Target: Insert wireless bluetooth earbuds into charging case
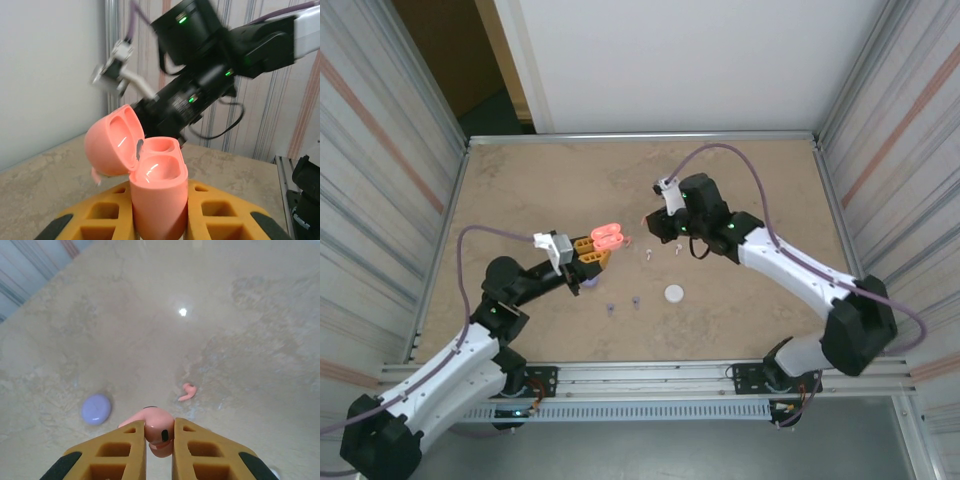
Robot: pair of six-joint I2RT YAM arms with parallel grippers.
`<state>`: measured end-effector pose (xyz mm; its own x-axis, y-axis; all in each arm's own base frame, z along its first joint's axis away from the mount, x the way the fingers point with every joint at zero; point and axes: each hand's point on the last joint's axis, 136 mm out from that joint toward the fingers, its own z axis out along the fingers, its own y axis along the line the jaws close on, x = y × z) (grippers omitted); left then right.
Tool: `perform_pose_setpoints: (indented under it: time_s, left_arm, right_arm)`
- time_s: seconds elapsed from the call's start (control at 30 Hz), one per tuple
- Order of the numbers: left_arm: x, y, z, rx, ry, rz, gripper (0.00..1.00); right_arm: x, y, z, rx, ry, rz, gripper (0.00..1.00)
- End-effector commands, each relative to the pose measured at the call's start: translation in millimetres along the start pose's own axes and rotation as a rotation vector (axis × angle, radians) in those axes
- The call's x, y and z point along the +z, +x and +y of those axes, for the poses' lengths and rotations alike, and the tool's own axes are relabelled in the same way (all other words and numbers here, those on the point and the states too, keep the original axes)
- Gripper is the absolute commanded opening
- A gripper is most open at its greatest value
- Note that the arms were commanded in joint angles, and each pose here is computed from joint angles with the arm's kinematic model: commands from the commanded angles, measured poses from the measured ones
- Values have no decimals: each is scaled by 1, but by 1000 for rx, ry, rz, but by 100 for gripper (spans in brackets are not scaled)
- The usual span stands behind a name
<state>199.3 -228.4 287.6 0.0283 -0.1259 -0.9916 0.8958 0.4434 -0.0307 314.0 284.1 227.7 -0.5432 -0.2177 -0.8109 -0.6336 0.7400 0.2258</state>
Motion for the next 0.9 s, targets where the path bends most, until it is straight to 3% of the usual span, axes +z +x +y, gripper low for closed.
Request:
perform_pose_setpoints:
  time_s: [0.0, 0.5, 0.87]
  left_arm:
    - [3, 1, 0, 1, 3, -16, 0]
    - [22, -2, 1, 45, 71, -17, 0]
    - [27, -3, 0, 45, 89, -23, 0]
  right_arm:
    - [-28, -19, -2, -61, 41, -106, 16]
    - [-103, -63, 68, -338, -66, -348, 15]
    - [-97, -66, 109, -506, -118, -380, 16]
